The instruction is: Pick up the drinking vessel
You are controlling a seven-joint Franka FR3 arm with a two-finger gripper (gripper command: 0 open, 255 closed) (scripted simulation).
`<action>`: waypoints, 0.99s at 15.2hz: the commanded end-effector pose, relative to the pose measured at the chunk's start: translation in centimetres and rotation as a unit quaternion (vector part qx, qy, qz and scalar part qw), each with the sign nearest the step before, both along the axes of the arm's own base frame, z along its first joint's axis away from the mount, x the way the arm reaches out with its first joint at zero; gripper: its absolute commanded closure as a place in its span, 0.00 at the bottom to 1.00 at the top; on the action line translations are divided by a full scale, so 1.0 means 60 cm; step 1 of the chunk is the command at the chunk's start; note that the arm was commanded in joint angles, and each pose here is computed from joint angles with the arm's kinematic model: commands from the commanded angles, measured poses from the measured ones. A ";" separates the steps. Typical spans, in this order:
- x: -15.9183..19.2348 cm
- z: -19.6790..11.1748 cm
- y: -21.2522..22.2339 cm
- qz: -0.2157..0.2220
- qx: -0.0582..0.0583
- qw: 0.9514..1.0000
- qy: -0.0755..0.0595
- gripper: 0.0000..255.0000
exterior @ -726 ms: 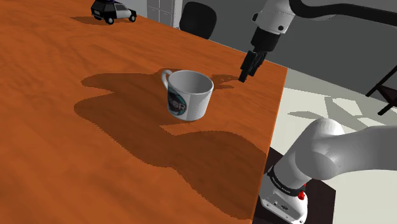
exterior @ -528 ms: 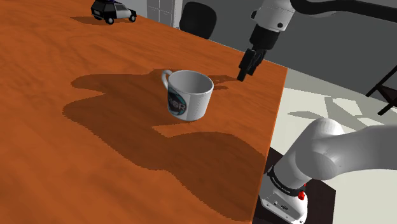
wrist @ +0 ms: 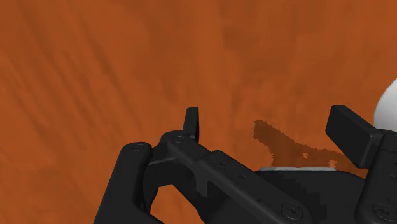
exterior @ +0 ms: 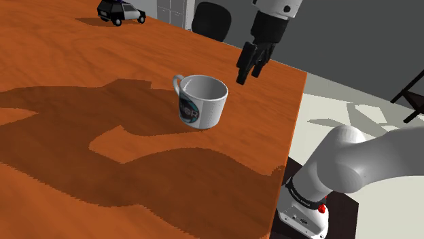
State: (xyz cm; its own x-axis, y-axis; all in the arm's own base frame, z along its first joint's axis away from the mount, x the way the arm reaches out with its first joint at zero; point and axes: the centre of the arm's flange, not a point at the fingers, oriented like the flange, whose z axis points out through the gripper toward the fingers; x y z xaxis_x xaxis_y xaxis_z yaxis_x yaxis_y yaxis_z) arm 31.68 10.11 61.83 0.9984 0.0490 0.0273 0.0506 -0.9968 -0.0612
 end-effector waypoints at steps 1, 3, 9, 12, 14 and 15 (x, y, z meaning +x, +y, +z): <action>0.007 0.017 0.040 -0.002 -0.001 1.000 0.002 0.00; 0.013 0.033 0.082 -0.004 -0.001 1.000 0.003 0.00; 0.030 0.077 0.207 -0.009 -0.004 1.000 0.008 0.00; 0.031 0.062 0.213 -0.009 -0.004 1.000 0.008 0.00; 0.031 0.045 0.213 -0.009 -0.004 1.000 0.008 0.00; 0.031 0.036 0.213 -0.009 -0.004 1.000 0.008 0.00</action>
State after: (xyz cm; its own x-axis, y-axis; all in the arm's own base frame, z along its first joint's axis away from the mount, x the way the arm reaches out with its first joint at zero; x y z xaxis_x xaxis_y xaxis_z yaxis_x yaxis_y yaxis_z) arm 33.50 22.82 64.39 0.9994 0.0317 0.0103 0.0322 -0.9980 -0.0535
